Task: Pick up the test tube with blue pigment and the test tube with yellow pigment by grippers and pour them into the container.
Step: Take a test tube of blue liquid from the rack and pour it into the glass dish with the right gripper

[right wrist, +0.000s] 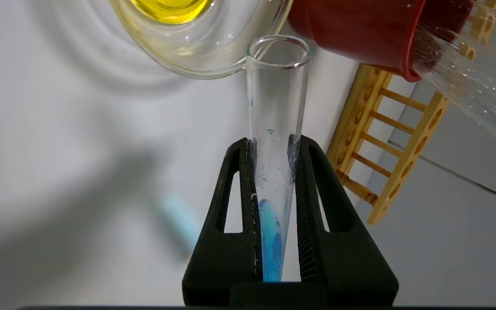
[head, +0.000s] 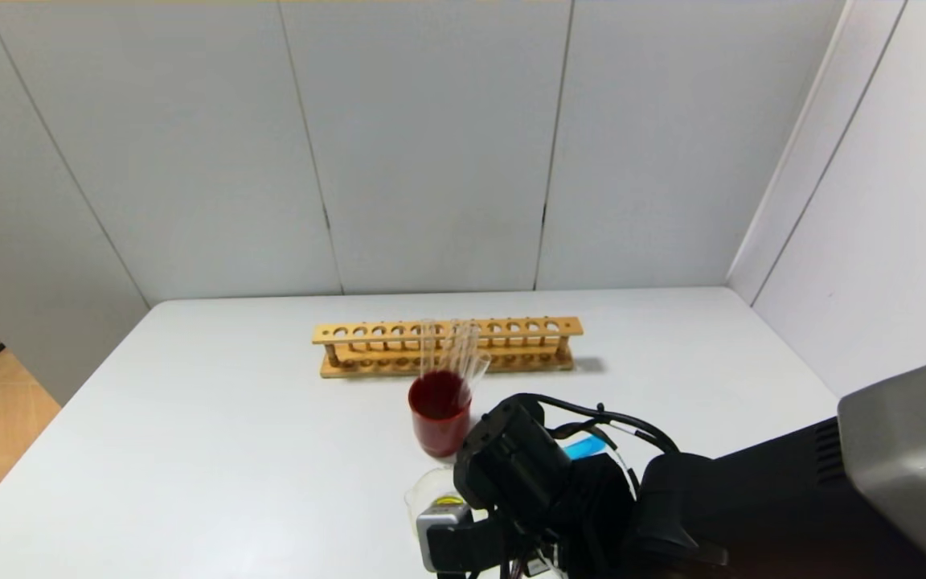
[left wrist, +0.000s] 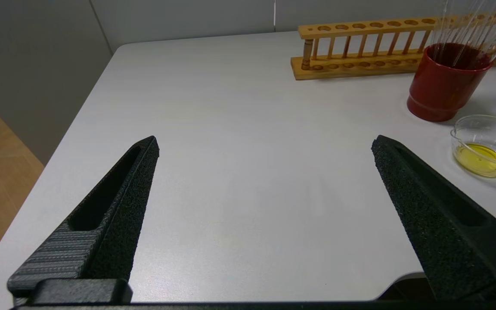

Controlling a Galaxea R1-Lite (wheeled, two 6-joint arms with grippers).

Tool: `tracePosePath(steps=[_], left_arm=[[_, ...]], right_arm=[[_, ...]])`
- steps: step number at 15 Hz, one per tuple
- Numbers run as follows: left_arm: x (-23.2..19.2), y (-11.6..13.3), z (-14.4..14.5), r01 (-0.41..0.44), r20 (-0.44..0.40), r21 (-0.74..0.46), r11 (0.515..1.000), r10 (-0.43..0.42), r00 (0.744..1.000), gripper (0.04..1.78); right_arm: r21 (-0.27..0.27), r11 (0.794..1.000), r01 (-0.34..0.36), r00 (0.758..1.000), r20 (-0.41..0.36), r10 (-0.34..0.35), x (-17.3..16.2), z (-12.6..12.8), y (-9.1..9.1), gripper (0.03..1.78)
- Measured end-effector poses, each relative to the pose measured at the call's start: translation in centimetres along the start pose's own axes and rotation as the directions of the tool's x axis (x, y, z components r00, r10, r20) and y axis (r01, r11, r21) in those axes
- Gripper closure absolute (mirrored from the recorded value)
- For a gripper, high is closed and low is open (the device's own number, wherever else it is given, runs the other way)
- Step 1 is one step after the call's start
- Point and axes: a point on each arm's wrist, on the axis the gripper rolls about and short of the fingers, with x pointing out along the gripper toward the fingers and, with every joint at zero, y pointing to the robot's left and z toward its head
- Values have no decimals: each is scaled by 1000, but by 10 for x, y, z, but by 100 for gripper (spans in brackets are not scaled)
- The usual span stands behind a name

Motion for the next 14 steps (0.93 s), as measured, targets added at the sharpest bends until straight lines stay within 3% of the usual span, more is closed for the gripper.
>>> tracePosePath(steps=[8,14], left_arm=[[0,0,0,0,0,0,1000,0,1000,7],[0,0,0,0,0,0,1000,0,1000,7]], right_arm=[[-66,996,-53,997,-65,49,-6,8,-19,149],[-114,993,-43,995,-93,32,-9,17,-29,149]])
